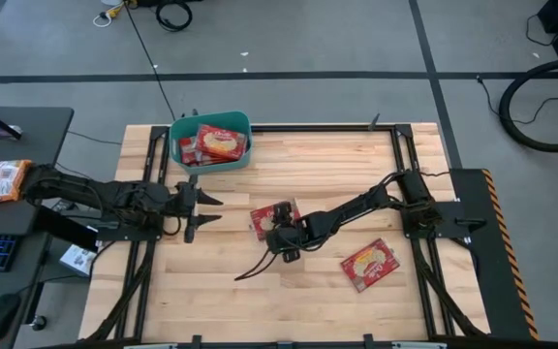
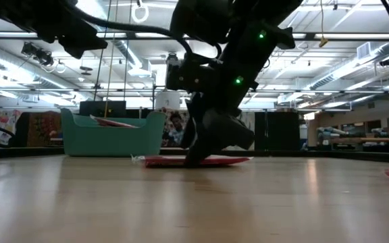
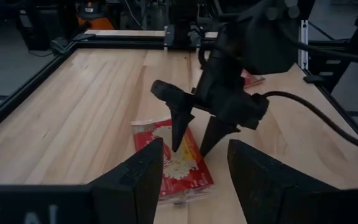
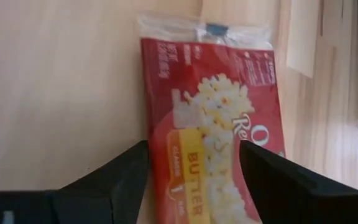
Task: Sort popcorn bags into baskets
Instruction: Put the popcorn sachet into the bin
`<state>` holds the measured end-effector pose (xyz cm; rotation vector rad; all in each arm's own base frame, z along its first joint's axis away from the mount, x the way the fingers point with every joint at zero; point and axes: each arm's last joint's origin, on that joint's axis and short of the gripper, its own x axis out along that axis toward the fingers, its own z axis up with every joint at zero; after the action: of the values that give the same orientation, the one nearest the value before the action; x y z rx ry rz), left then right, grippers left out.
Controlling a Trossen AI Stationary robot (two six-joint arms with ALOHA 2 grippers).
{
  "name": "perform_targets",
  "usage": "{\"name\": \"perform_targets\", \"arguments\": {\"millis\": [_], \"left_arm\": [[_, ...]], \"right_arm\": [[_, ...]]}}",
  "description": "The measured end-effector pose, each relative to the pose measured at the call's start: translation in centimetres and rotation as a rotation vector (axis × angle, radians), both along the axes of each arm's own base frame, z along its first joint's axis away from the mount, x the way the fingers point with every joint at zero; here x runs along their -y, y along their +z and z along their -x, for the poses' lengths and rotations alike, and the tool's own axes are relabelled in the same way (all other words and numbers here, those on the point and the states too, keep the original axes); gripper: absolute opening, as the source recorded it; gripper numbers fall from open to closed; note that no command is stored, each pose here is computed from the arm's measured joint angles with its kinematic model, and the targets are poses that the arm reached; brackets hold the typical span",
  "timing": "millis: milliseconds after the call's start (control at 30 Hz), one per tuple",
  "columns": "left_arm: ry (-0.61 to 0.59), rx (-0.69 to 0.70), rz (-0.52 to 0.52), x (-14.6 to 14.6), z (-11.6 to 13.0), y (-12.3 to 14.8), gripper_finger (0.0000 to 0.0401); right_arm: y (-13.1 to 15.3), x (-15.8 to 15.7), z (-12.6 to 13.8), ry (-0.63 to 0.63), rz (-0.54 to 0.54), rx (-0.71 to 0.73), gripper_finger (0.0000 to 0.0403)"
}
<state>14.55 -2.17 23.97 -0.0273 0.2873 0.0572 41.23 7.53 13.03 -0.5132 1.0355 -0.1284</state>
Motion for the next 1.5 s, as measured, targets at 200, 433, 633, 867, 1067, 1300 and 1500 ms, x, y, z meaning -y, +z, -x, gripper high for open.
{"name": "perform_targets", "arguments": {"millis": [200, 433, 633, 867, 1067, 1300, 1500], "left_arm": [[-0.001, -0.001, 0.002, 0.0, 0.0, 0.0, 0.0183], [-0.033, -0.003, 0.012, 0.1, 0.0, 0.0, 0.0183], [-0.035, -0.004, 0.011, 0.1, 0.0, 0.0, 0.0183], [-0.037, 0.024, 0.006, -0.1, 0.8, 0.7, 0.0183], [-0.04, 0.135, 0.009, -0.5, 3.0, 3.3, 0.0183], [-0.04, 0.232, 0.017, -0.9, 5.0, 4.2, 0.0183], [-0.044, 0.293, 0.033, -1.1, 6.0, 4.6, 0.0183]], "right_arm": [[-0.4, 1.8, 0.0, -0.015, -0.051, -0.026, 0.0204], [-0.5, 2.6, 0.0, 0.01, -0.134, -0.049, 0.0079], [-0.4, 2.6, 0.0, 0.049, -0.124, -0.064, 0.0011], [2.7, 2.4, -1.0, 0.086, -0.109, 0.005, 0.0006], [5.6, 2.5, -2.6, 0.085, -0.063, 0.101, 0.0004], [9.4, 4.4, -4.7, 0.067, -0.023, 0.274, 0.0003], [11.9, 7.0, -6.1, 0.1, -0.03, 0.428, 0.0002]]}}
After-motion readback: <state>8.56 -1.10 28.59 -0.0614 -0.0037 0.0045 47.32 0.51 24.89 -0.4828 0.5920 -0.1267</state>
